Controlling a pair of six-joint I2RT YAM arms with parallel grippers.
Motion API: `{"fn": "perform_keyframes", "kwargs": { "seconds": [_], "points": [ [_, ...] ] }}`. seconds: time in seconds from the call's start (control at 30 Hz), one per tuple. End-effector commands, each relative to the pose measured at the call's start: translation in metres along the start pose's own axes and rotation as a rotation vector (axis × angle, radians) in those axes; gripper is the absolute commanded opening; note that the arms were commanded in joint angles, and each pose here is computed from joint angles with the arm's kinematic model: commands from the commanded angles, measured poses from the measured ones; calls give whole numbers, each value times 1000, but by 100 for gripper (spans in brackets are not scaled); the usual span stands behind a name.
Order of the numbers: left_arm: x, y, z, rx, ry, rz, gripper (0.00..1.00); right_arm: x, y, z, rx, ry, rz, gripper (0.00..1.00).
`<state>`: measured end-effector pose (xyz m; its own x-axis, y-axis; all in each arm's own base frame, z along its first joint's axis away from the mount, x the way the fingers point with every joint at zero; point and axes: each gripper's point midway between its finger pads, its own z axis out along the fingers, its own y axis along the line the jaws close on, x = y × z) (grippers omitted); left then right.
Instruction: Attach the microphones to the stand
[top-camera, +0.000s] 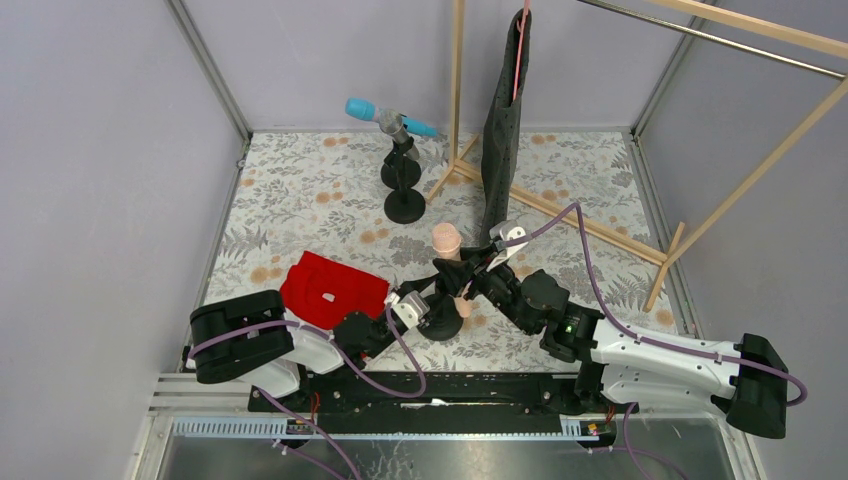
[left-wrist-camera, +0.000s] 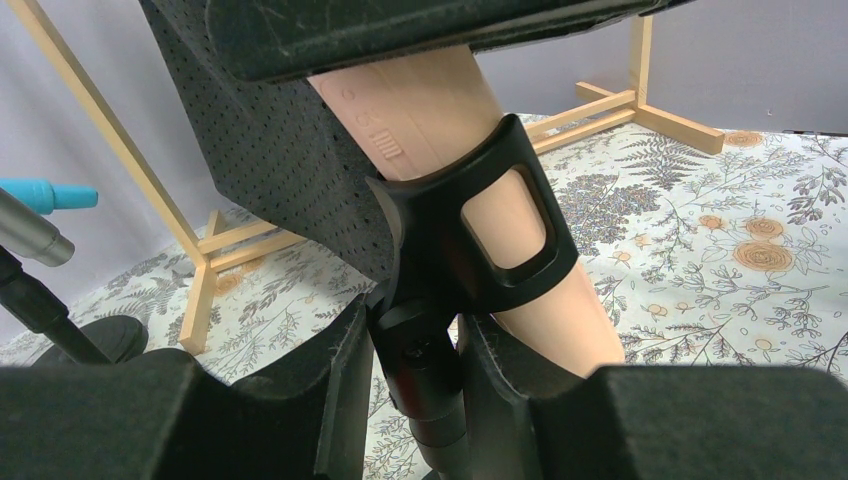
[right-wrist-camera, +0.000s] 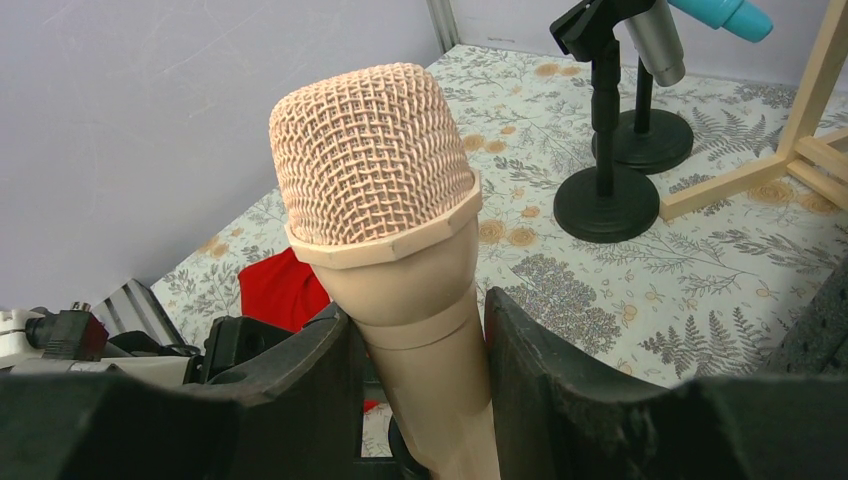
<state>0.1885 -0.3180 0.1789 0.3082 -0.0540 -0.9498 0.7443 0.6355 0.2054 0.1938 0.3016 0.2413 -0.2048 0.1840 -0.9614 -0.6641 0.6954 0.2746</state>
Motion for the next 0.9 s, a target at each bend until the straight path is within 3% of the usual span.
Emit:
{"fn": "perform_keyframes", "kwargs": {
  "seconds": [0.0, 0.23, 0.37, 0.47, 0.7, 0.73, 0.87],
  "points": [
    [-1, 24, 2, -120, -8, -1, 0, 199, -40, -89, 70, 733, -104, 0],
    [0, 24, 2, -117, -7, 0, 0, 195, -40, -84, 75, 721, -110, 0],
    [0, 19, 2, -89, -8, 14, 0, 172, -31, -68, 79, 653, -98, 0],
    [1, 16, 1, -69, -11, 12, 0, 138, -20, -49, 84, 561, -84, 15],
    [1, 14, -1, -54, -10, 9, 0, 45, 15, -16, 38, 349, -44, 92],
    [1, 13, -1, -50, -11, 7, 0, 34, 18, -14, 32, 327, -43, 99],
    [3, 12, -2, -48, -7, -6, 0, -1, 25, -12, 17, 255, -41, 100]
  ]
}}
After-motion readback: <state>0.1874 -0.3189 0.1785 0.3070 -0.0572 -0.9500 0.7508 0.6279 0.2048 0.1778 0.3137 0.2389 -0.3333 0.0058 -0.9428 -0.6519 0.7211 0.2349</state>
